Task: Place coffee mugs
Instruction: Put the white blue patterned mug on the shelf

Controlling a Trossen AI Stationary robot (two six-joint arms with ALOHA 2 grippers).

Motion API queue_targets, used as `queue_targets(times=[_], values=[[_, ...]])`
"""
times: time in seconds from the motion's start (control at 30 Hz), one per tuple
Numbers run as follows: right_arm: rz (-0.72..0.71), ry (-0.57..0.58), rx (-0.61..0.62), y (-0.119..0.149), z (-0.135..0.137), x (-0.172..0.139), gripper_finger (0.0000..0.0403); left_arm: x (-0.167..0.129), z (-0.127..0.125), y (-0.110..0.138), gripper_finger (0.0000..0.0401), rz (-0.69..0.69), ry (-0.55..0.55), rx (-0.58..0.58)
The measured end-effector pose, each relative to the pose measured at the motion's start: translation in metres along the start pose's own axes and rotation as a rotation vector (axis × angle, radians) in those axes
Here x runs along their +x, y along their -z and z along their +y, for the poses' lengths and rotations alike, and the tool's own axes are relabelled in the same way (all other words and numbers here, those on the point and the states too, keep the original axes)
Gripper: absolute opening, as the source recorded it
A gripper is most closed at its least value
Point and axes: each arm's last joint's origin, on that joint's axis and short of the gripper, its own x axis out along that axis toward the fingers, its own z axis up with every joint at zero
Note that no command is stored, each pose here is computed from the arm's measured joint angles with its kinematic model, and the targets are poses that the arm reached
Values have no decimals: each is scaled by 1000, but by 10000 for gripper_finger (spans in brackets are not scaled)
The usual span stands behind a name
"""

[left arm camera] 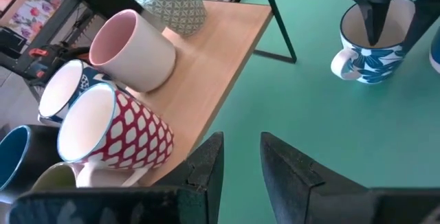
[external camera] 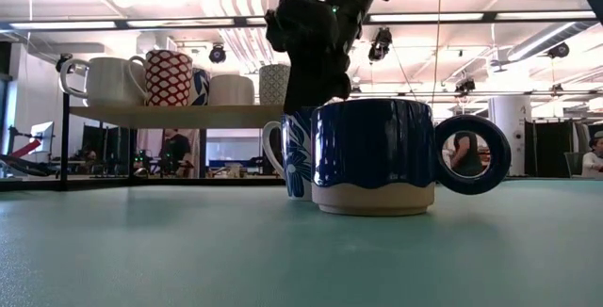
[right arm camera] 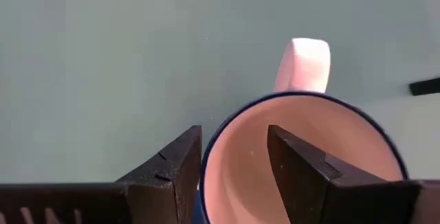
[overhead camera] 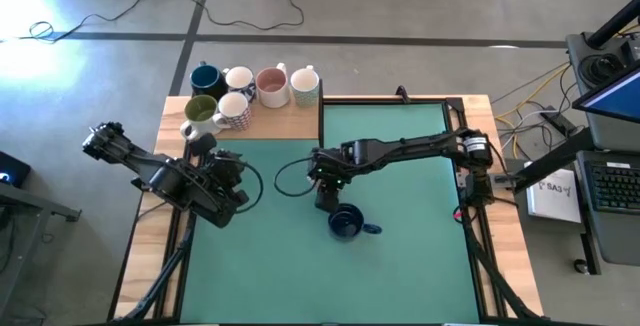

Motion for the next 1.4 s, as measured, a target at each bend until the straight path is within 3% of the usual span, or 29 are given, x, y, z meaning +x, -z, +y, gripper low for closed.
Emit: queue_targets(times=[0.2,0.5,0.83,1.03,1.4], values=[[16,2,-28,1,-2,8,137,-1,4,1,79,-1,1,-1],[43,26,-83,3,-4,19,21,-3,8,2,79,0,1,0],[-64,-20,-138,-19,5,6,18,-5,13,3,79,-6,7,15],[-66,-7,-163,-25,2,24,19,-5,13,3,79,-6,7,14],[-93,-8,-225,-33,4,24,29,-5,13,3,79,-7,8,-13]])
